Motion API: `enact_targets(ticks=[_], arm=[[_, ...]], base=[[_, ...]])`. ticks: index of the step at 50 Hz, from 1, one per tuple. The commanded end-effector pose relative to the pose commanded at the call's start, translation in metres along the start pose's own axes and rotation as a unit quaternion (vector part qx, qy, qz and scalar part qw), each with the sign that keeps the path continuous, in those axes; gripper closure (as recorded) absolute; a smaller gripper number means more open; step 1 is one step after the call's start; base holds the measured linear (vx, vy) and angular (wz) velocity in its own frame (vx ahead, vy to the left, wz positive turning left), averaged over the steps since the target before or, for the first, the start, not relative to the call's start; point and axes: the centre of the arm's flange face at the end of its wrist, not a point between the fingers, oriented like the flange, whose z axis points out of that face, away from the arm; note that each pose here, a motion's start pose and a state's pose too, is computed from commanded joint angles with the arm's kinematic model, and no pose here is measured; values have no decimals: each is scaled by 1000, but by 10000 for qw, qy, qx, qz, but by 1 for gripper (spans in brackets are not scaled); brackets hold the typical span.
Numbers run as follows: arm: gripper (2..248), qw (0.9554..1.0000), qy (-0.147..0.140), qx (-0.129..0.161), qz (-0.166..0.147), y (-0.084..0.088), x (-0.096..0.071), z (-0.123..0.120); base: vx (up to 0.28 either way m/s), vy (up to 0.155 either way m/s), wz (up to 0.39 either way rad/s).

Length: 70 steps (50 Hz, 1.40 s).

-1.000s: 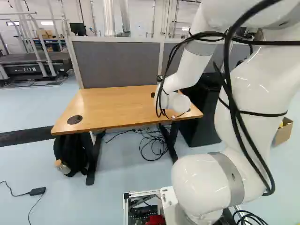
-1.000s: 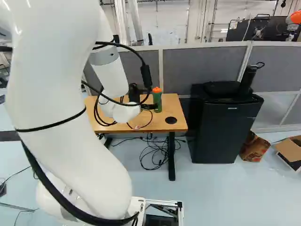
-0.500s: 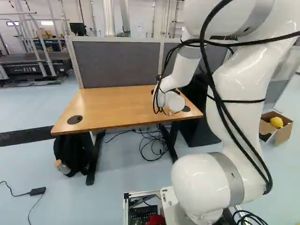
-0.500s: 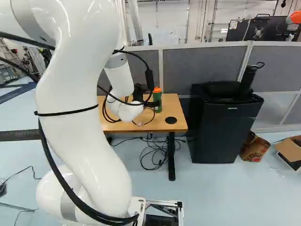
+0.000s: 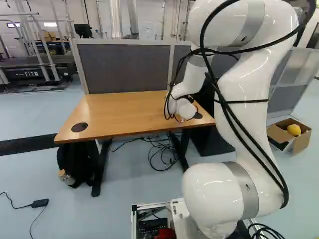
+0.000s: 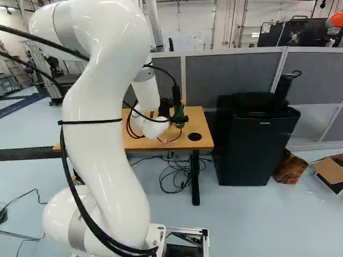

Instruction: Pick up the green bottle from the table

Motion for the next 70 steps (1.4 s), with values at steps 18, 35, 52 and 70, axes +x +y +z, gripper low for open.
enact_targets(ticks=[18,35,52,70], arm=[[3,10000,-53,-81,16,5,-12,34],[83,9999,8,-127,38,9,-11,53],[134,9999,5,-130,39,9,-11,52],[134,9999,-23,-165,46,16,-5,19]], base=[[0,0,0],[0,0,0],[0,0,0],[0,0,0]])
